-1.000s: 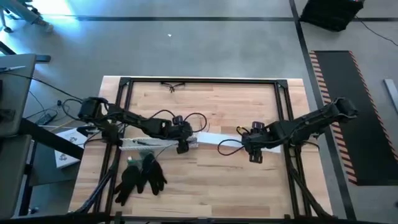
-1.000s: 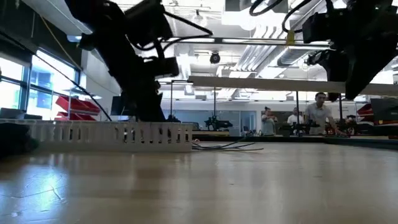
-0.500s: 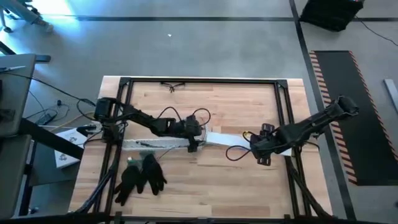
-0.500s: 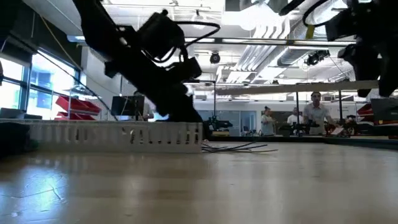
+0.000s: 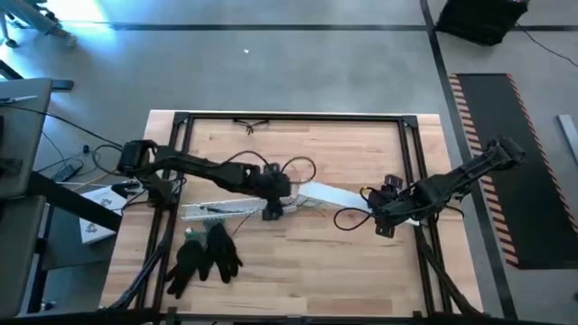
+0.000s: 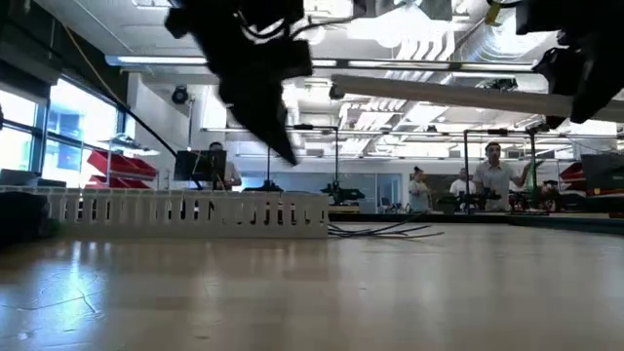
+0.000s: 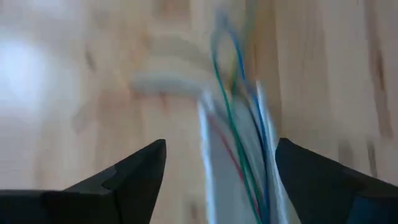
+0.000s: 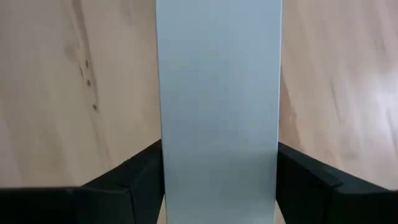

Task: Ziptie cables
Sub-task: Close the white cable duct

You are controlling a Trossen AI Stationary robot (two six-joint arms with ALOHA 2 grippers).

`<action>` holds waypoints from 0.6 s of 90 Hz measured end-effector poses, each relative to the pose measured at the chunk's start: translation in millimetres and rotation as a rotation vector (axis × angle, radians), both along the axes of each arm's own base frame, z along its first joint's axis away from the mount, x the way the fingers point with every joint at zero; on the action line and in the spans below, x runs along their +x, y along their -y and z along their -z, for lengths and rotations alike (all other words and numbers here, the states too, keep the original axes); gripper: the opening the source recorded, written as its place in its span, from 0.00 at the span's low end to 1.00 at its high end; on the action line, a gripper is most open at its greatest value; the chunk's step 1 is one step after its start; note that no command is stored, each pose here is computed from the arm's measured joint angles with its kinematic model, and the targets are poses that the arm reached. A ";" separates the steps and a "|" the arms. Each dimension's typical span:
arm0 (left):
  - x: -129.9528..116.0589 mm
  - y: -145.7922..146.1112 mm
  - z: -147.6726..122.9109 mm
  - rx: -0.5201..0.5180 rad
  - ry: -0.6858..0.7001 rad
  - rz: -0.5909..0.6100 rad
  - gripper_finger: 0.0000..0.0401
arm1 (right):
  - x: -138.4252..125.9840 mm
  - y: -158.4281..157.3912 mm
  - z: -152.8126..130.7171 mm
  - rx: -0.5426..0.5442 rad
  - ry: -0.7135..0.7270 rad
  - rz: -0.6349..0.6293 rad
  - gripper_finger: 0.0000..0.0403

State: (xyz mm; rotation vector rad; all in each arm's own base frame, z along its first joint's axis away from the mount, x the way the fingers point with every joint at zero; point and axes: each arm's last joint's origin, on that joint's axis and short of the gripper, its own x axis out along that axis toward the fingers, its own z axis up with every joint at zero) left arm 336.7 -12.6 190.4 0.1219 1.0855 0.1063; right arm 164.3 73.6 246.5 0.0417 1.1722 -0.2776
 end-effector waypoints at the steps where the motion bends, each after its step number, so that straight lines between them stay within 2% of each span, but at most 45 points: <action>1: -1.4 0.4 1.8 0.002 -0.012 -0.005 0.70 | 0.2 -0.1 -0.1 0.000 0.003 0.000 0.58; 10: -9.7 0.2 17.3 0.042 -0.052 -0.036 0.66 | 0.7 -0.9 -0.4 -0.011 0.019 0.002 0.58; 19: -13.0 -5.2 28.1 0.043 -0.045 -0.053 0.57 | 0.4 -1.4 -0.6 -0.017 0.024 0.001 0.58; 30: -12.6 -12.0 31.4 0.057 -0.020 -0.046 0.40 | 0.5 -1.5 -0.6 -0.017 0.025 0.001 0.58; 46: -7.0 -20.7 28.7 0.044 0.034 -0.002 0.08 | 0.5 -1.5 -0.6 -0.017 0.024 0.001 0.58; 54: -4.3 -24.6 29.4 0.034 0.054 0.006 0.02 | 0.8 -1.6 -0.6 -0.016 0.027 0.001 0.58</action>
